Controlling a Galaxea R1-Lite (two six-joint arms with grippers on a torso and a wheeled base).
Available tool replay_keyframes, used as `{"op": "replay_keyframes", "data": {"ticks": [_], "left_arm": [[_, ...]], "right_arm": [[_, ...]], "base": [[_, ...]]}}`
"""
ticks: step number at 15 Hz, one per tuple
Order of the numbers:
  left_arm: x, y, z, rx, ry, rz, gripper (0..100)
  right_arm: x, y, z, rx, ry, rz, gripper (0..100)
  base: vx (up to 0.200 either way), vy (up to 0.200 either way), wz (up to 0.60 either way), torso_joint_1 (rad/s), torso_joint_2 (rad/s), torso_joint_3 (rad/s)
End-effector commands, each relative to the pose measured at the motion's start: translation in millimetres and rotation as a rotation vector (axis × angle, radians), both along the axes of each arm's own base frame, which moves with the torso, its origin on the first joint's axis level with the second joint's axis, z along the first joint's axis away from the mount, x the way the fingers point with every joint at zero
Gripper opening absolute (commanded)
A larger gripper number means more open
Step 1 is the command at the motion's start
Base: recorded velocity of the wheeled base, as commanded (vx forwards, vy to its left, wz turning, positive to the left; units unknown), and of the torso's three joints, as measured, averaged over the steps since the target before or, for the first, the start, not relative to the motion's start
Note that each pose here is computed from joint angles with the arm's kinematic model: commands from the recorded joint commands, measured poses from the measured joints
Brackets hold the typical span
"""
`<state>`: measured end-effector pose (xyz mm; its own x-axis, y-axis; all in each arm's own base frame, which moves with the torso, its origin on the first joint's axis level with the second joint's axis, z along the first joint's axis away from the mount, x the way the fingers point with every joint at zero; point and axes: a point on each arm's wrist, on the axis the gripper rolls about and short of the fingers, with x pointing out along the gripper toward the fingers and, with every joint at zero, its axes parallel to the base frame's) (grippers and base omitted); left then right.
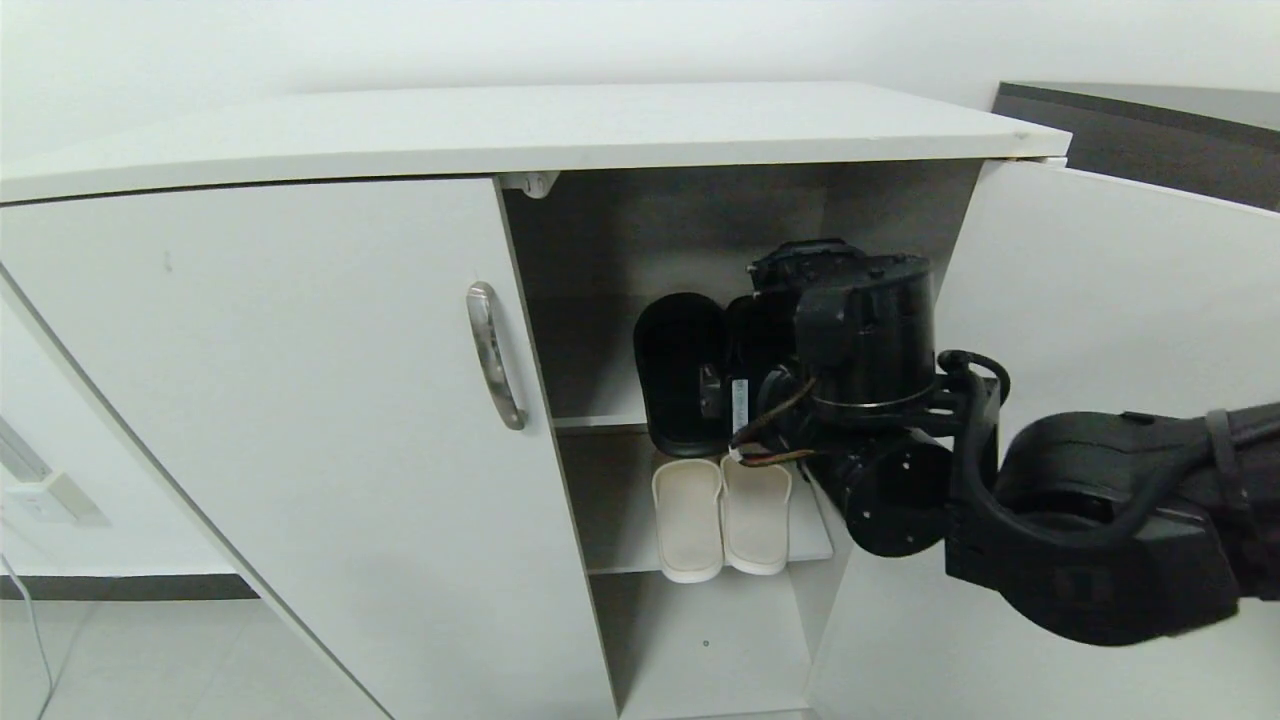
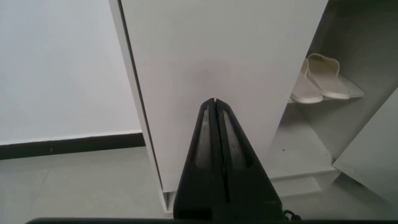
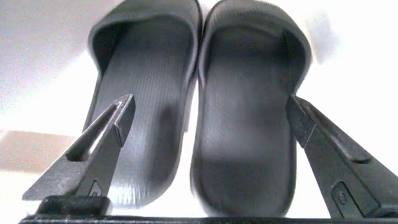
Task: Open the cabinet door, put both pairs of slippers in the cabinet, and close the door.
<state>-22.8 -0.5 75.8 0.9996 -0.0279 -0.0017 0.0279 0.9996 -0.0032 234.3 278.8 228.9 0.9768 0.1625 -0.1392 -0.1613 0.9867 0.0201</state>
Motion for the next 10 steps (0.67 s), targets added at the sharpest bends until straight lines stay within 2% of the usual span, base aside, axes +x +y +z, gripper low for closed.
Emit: {"op": "replay_keyframes", "data": {"ticks": [1, 3, 4, 10], "left_arm": [[0.1, 0.0, -0.5, 0.000, 0.001, 0.000, 0], [0.0, 0.0, 0.0, 0.000, 0.000, -0.001, 0], [0.0, 0.0, 0.0, 0.002, 0.000, 0.000, 0], [0.1, 0.0, -0.5, 0.003, 0.001, -0.001, 0]], "right_arm": [[-22.4, -16.5, 4.6, 0.029, -0.025, 0.032, 100], [-35.7, -24.4, 2.1, 0.033, -0.033, 0.059, 100], [-41.0, -25.5, 2.1, 0.035, -0.031, 0.085, 0], [-55.1, -22.8, -2.7, 0.023, -0.019, 0.140, 0]], "base": [[0.000, 0.000, 0.00, 0.000, 0.00, 0.000], [0.000, 0.000, 0.00, 0.000, 0.00, 0.000], [0.000, 0.000, 0.00, 0.000, 0.00, 0.000], [0.000, 0.000, 0.00, 0.000, 0.00, 0.000]]}}
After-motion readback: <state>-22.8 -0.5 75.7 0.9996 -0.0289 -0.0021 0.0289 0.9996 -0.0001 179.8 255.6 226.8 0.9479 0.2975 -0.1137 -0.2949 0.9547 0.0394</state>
